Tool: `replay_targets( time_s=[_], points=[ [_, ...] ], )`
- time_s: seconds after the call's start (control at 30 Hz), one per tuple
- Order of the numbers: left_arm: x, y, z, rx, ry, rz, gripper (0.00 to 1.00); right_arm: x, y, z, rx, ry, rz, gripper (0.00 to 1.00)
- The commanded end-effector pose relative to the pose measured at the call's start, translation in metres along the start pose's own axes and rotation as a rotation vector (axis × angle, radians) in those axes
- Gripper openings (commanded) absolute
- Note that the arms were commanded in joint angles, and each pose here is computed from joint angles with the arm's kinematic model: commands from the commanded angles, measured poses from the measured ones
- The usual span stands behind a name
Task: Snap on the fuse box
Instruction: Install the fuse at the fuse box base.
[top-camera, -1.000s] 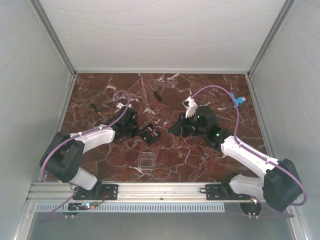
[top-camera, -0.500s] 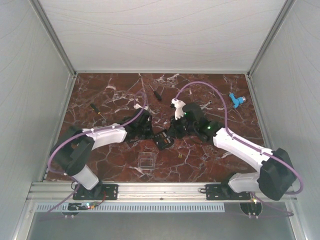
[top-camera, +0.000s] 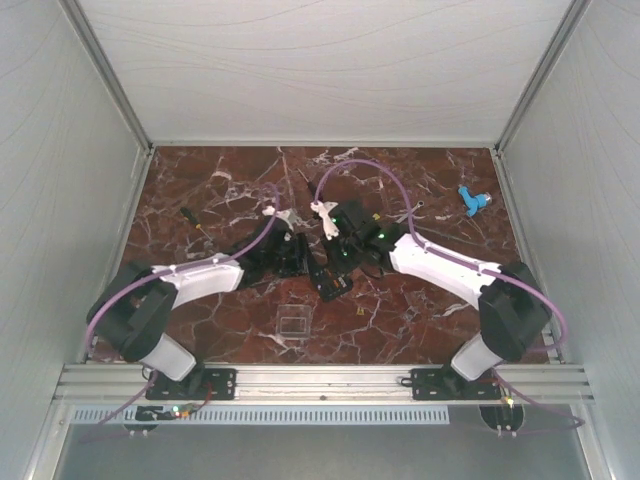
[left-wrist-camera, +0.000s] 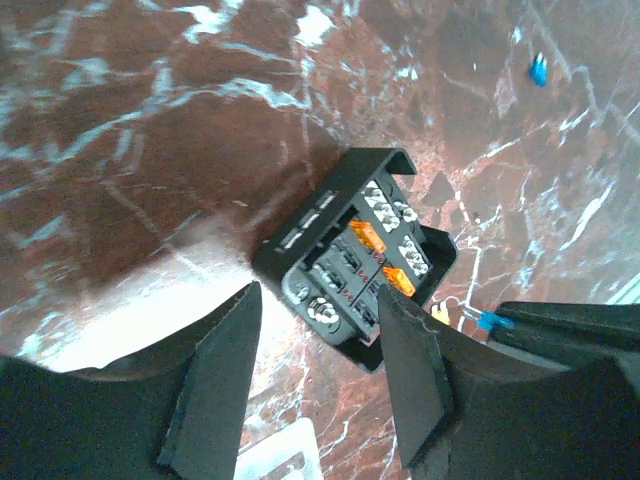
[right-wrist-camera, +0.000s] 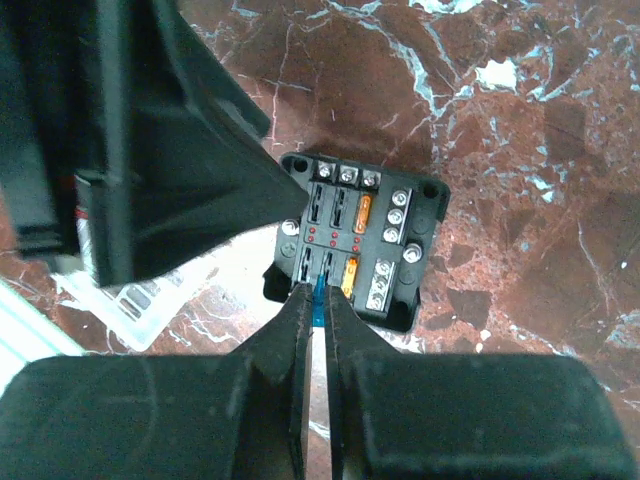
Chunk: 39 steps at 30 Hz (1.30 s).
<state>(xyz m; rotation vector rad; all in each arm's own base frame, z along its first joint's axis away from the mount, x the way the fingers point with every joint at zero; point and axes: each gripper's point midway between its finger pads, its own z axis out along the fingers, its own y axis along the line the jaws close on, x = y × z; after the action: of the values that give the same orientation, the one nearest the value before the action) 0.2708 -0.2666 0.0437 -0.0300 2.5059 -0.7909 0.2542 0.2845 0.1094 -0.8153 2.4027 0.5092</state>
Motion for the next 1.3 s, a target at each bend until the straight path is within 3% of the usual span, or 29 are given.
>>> replay_targets(
  time_s=[0.0,0.47,0.7,1.27],
  points=[
    [-0.022,-0.008,-0.021,0.17,-0.062,-0.118,0.52,-0.003,0.0,0.006,0.054,0.055,-0.066,0.0],
    [-0.012,-0.005,-0.029,0.38,0.032,-0.293,0.57,0.001,0.003,0.04,0.119,0.185,-0.126,0.0],
    [-0.001,-0.005,-0.015,0.43,0.105,-0.344,0.51,0.001,0.003,0.051,0.13,0.201,-0.118,0.0],
    [0.009,0.008,0.005,0.406,0.143,-0.382,0.37,0.008,-0.001,0.064,0.167,0.235,-0.088,0.0]
  ],
)
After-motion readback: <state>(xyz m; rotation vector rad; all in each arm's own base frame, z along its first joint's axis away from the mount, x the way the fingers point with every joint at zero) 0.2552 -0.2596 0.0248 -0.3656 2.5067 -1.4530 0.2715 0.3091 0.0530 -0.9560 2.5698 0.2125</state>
